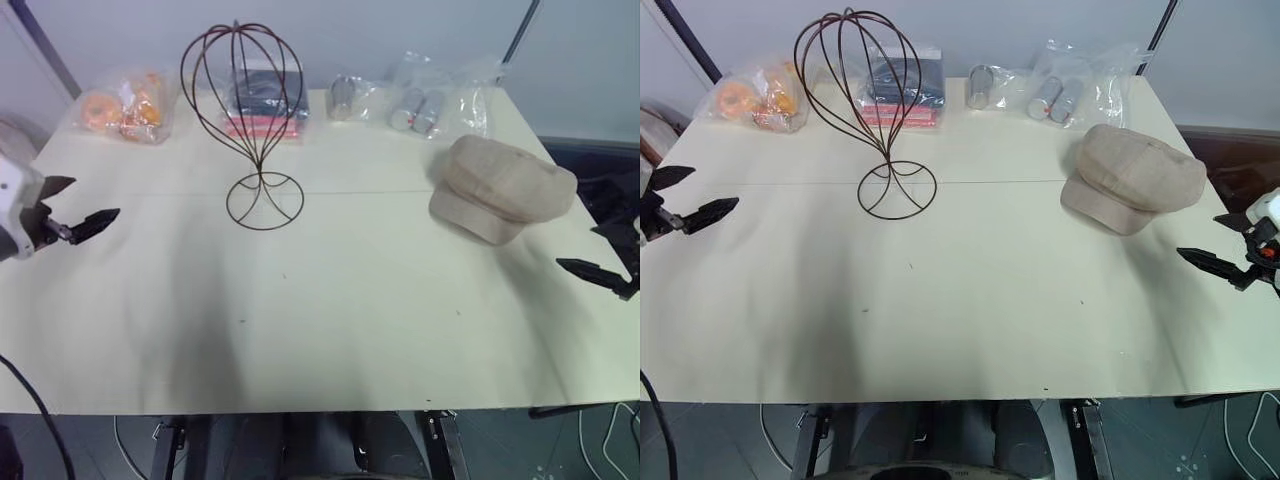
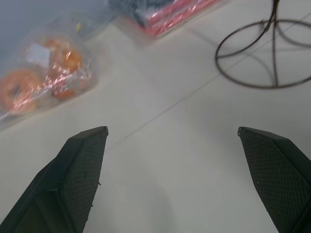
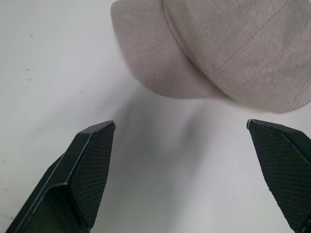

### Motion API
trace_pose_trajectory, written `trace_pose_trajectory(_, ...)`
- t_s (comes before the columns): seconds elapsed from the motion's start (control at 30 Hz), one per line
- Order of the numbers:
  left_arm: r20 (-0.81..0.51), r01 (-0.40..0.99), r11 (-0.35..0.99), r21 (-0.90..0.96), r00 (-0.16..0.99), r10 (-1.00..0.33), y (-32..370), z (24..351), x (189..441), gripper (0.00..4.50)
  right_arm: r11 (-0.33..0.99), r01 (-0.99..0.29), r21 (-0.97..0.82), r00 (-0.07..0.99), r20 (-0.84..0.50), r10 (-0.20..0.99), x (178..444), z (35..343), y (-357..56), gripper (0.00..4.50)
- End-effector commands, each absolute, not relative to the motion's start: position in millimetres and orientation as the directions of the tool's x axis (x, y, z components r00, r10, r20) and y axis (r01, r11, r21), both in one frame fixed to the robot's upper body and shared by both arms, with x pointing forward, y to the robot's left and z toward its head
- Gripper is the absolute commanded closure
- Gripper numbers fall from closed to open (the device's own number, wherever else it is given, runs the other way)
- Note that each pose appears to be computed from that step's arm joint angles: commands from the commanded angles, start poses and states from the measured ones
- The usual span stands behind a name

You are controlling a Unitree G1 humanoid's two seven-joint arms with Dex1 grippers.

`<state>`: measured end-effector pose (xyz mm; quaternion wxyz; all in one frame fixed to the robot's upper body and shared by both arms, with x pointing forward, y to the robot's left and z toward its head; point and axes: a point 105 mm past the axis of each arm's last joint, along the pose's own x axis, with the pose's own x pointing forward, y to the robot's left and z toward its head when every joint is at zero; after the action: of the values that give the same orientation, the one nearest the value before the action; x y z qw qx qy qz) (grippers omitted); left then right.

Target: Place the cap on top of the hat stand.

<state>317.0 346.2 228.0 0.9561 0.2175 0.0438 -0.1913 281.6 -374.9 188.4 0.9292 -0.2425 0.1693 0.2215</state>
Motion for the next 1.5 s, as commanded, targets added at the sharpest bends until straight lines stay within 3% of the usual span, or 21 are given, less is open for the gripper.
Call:
trace_pose_trajectory(0.03, -0.131, 0.537, 0.757, 0.372, 0.838, -0.530, 305, 257, 310, 0.00, 0.695, -0.520, -0.498, 0.849, -0.394, 0.353, 287, 214, -348, 0.06)
trace_pose_trajectory(0.17, -0.161, 0.770, 0.584, 0.257, 0.630, -0.760, 242, 260, 292, 0.00, 0.571, -0.579, -0.582, 0.815, -0.396, 0.422, 287, 223, -291, 0.06)
trace_pose_trajectory(0.27, -0.195, 0.871, 0.438, 0.220, 0.479, -0.856, 203, 258, 280, 0.00, 0.516, -0.583, -0.627, 0.809, -0.392, 0.438, 288, 221, -254, 0.06)
trace_pose_trajectory(0.37, -0.225, 0.940, 0.277, 0.201, 0.320, -0.920, 167, 255, 269, 0.00, 0.483, -0.514, -0.708, 0.855, -0.377, 0.357, 298, 205, -231, 0.06)
trace_pose_trajectory(0.5, -0.224, 0.976, 0.120, 0.184, 0.161, -0.961, 133, 257, 260, 0.00, 0.372, -0.364, -0.854, 0.931, -0.330, 0.155, 321, 177, -233, 0.06)
trace_pose_trajectory(0.77, -0.183, 0.976, 0.077, 0.202, 0.115, -0.976, 112, 264, 268, 0.00, 0.312, -0.158, -0.937, 0.976, -0.196, -0.093, 362, 163, -251, 0.06)
trace_pose_trajectory(1.07, -0.124, 0.966, 0.118, 0.229, 0.150, -0.981, 105, 276, 274, 0.00, 0.331, -0.155, -0.931, 0.970, -0.208, -0.129, 399, 130, -252, 0.06)
trace_pose_trajectory(1.3, -0.117, 0.964, 0.134, 0.229, 0.164, -0.979, 105, 276, 271, 0.00, 0.338, -0.160, -0.928, 0.963, -0.221, -0.152, 411, 114, -262, 0.06)
trace_pose_trajectory(1.4, -0.114, 0.963, 0.144, 0.227, 0.173, -0.978, 107, 277, 271, 0.00, 0.352, -0.169, -0.920, 0.962, -0.231, -0.143, 411, 111, -262, 0.94)
trace_pose_trajectory(1.5, -0.112, 0.962, 0.149, 0.227, 0.178, -0.978, 108, 277, 271, 0.00, 0.365, -0.176, -0.914, 0.961, -0.240, -0.137, 411, 110, -262, 2.52)
